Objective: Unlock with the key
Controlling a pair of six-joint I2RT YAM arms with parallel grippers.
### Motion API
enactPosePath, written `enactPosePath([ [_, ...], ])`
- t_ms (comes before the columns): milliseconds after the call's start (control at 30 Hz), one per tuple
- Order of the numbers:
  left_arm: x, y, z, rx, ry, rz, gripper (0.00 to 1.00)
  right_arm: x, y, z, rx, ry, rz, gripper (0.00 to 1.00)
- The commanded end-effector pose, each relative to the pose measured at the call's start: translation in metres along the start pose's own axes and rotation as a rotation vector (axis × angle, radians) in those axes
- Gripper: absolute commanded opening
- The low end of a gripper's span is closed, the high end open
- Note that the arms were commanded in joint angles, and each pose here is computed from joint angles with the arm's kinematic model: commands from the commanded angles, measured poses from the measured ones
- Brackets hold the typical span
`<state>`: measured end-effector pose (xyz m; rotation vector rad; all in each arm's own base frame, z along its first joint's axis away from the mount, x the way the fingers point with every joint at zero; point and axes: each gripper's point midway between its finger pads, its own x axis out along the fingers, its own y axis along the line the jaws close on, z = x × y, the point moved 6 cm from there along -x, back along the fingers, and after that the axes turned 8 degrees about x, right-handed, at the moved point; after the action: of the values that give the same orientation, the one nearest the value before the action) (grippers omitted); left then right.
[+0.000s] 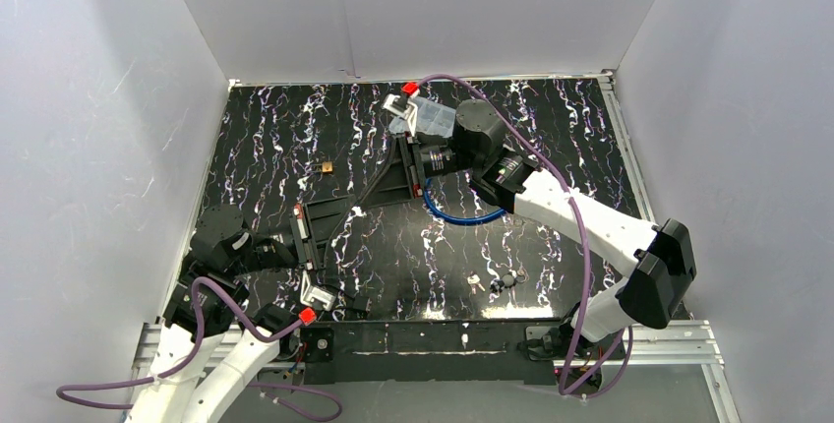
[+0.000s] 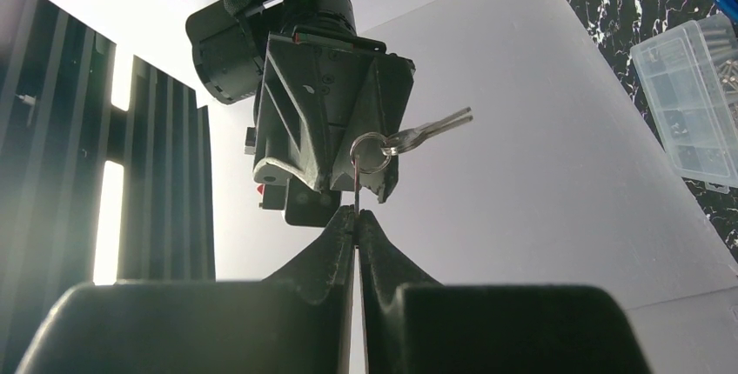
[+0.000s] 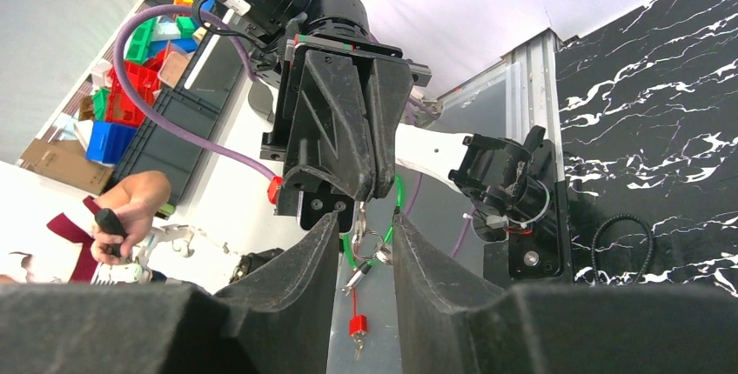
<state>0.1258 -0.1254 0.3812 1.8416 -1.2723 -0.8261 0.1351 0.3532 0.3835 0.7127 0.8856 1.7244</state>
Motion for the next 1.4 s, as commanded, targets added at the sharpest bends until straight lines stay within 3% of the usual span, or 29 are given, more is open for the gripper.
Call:
enactPosePath([
  [0, -0.002, 0.006, -0.001, 0.047, 0.004, 0.006, 0.0, 0.001, 0.01, 0.001, -0.027, 0.028, 0.06, 0.34],
  [333, -0.001, 0.006, -0.004, 0.051, 0.011, -0.004, 0.0, 0.005, 0.01, 0.003, -0.009, 0.066, 0.078, 0.27],
  [833, -0.002, 0.002, -0.001, 0.056, 0.015, -0.011, 0.0, 0.009, 0.009, 0.008, 0.018, 0.055, 0.099, 0.01],
  [1133, -0.004, -0.002, -0.007, 0.027, 0.063, -0.04, 0.01, 0.0, 0.011, -0.002, 0.011, 0.036, 0.028, 0.01],
  [1200, -0.004, -0.005, -0.007, 0.018, 0.069, -0.051, 0.08, -0.003, 0.011, -0.003, 0.007, 0.024, -0.01, 0.01],
  [1300, -0.005, -0.012, -0.009, -0.012, 0.087, -0.091, 0.39, -0.006, 0.012, -0.004, -0.006, 0.019, -0.051, 0.01],
  [1367, -0.007, -0.015, -0.011, -0.035, 0.108, -0.125, 0.48, -0.009, 0.013, -0.005, -0.015, 0.014, -0.081, 0.01],
])
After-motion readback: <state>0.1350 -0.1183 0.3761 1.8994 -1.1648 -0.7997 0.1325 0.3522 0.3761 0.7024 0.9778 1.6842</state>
